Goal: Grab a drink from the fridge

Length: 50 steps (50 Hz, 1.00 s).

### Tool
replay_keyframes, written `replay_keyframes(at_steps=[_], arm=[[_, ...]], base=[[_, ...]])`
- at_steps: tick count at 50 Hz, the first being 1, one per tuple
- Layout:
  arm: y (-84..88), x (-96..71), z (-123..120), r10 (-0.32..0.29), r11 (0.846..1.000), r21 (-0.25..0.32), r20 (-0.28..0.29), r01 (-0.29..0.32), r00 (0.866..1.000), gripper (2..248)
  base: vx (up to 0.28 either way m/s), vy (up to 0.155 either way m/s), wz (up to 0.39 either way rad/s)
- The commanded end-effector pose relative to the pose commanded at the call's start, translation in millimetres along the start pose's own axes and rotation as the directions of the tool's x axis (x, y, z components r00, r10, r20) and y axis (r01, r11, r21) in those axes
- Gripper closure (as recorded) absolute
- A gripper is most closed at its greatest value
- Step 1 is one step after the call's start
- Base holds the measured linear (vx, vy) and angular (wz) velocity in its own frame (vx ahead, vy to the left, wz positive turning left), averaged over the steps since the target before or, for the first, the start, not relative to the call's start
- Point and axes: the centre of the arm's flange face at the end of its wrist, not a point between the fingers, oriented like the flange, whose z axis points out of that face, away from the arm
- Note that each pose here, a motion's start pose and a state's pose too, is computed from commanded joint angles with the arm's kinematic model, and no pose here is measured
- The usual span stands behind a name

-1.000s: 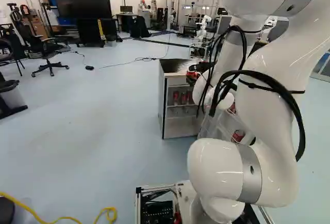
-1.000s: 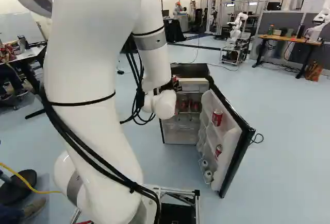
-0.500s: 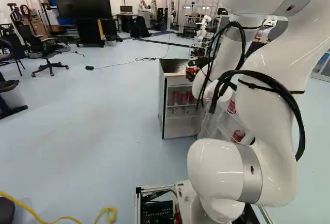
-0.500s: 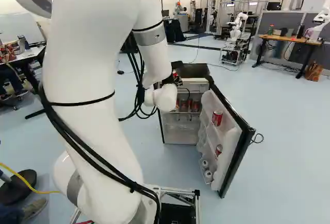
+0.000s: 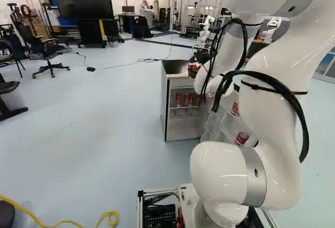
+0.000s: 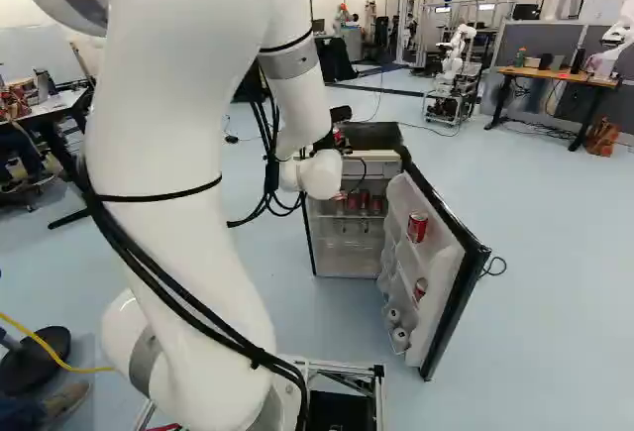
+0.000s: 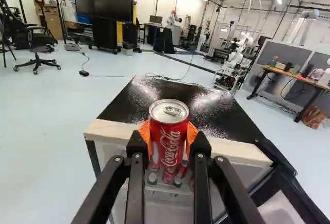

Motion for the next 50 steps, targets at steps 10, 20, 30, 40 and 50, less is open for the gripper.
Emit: replay_keyframes(at_steps=[10, 20, 30, 40, 50], arm=[[3.8, 8.5, 13.3, -0.011, 1.0, 0.002, 0.007, 0.011, 1.0, 161], [6.8, 12.0, 28.1, -0.019, 1.0, 0.005, 0.024, 0.018, 1.0, 161], [8.9, 10.2, 44.0, -0.023, 1.0, 0.011, 0.052, 0.023, 0.998, 161], [10.9, 9.5, 60.0, -0.027, 1.0, 0.015, 0.061, 0.027, 0.998, 161], [12.8, 10.0, 76.2, -0.032, 0.999, 0.019, 0.052, 0.031, 0.998, 161]], base=[[0.0, 0.0, 0.0], [0.0, 0.0, 0.0], [0.0, 0.0, 0.0], [0.0, 0.0, 0.0], [0.0, 0.0, 0.0]])
